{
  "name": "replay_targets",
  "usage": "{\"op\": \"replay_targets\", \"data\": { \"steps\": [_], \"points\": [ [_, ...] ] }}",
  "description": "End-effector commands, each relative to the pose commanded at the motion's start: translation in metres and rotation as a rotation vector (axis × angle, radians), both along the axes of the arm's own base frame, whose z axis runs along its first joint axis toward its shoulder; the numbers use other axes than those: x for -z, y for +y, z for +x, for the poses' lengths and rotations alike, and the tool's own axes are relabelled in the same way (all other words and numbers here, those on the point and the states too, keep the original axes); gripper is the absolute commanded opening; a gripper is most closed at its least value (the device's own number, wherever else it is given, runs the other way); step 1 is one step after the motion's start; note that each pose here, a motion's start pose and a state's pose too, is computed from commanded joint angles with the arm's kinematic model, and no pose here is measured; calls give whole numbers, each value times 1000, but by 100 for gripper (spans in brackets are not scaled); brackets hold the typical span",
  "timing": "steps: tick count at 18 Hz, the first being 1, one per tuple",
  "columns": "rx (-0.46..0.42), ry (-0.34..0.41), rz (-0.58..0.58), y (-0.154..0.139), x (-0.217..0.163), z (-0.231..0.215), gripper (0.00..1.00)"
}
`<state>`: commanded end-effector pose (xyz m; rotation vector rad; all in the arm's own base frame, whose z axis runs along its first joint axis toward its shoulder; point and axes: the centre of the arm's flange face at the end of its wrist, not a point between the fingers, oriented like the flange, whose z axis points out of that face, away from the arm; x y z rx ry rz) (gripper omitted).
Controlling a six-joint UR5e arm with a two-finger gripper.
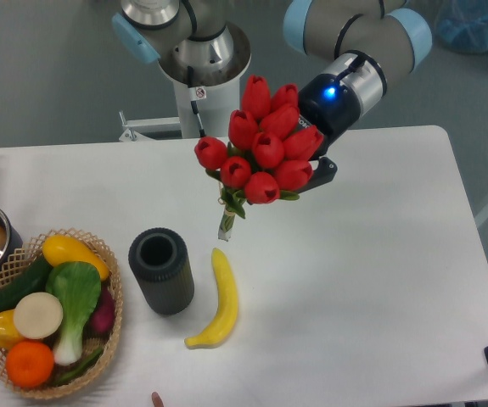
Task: Pick up the flowers from the vase
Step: 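Raise the held tulips higher, away from the vase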
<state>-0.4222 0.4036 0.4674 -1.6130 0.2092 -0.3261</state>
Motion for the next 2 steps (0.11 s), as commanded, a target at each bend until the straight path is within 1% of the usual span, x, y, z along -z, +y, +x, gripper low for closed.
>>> {"op": "replay_targets", "data": {
  "steps": [2],
  "points": [
    [-1, 1, 0, 0, 1, -1, 45]
  ]
}}
